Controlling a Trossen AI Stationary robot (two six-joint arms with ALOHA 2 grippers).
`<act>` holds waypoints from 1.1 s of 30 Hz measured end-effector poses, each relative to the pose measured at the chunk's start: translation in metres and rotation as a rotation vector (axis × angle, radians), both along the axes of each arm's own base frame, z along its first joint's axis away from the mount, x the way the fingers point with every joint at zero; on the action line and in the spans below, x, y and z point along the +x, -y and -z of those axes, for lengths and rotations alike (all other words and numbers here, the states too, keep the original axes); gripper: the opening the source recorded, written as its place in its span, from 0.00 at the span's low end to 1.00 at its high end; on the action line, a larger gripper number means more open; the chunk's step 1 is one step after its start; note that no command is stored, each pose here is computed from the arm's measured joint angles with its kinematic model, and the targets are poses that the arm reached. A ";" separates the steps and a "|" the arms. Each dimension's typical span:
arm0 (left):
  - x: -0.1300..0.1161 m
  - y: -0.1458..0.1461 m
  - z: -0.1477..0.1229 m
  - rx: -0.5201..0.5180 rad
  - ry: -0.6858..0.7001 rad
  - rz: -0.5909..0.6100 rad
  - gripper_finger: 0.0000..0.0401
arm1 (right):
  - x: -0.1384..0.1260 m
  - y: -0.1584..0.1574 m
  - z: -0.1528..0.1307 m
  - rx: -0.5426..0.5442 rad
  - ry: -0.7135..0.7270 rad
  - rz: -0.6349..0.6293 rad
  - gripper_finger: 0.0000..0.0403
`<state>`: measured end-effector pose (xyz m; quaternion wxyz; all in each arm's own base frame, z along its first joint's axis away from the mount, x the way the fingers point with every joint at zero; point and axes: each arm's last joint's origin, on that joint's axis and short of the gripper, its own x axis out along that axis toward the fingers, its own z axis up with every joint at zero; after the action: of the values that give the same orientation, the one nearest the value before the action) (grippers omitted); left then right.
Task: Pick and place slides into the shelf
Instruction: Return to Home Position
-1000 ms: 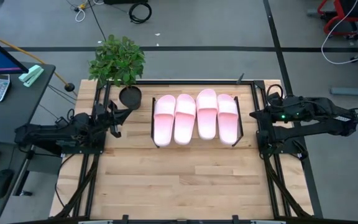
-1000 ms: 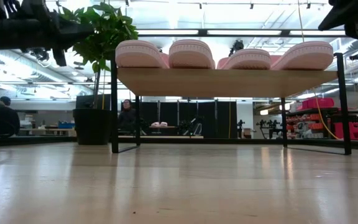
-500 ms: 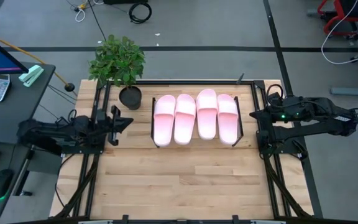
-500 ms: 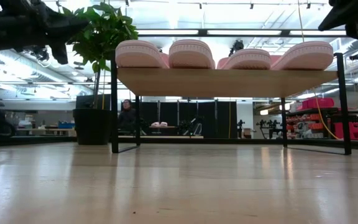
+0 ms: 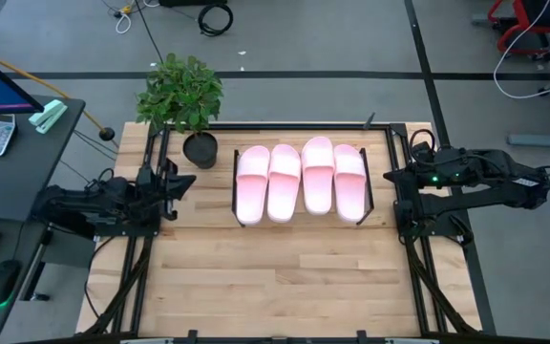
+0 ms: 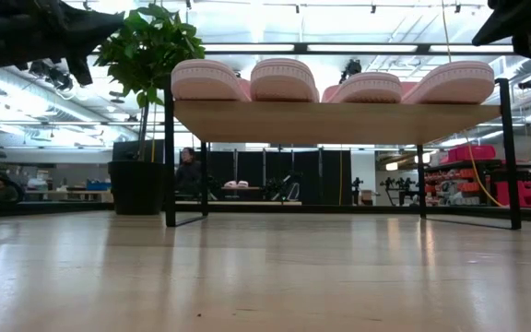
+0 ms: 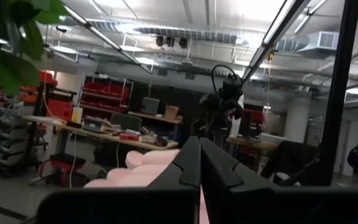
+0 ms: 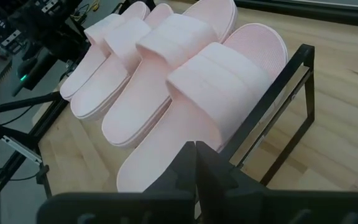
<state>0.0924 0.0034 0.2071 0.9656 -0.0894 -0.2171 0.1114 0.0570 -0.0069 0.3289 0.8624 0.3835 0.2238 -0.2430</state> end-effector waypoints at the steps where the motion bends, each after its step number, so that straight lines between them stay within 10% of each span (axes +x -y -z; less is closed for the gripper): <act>1: -0.001 0.000 0.001 -0.002 -0.008 0.001 0.01 | 0.000 0.000 0.000 0.000 0.000 0.000 0.02; 33: 0.005 0.004 0.038 -0.205 -0.349 0.220 0.04 | -0.003 0.000 0.002 0.007 -0.019 0.005 0.01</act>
<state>0.0978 -0.0011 0.1690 0.9807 -0.1897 -0.0231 0.0407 0.0536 -0.0069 0.3269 0.8582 0.3850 0.2318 -0.2481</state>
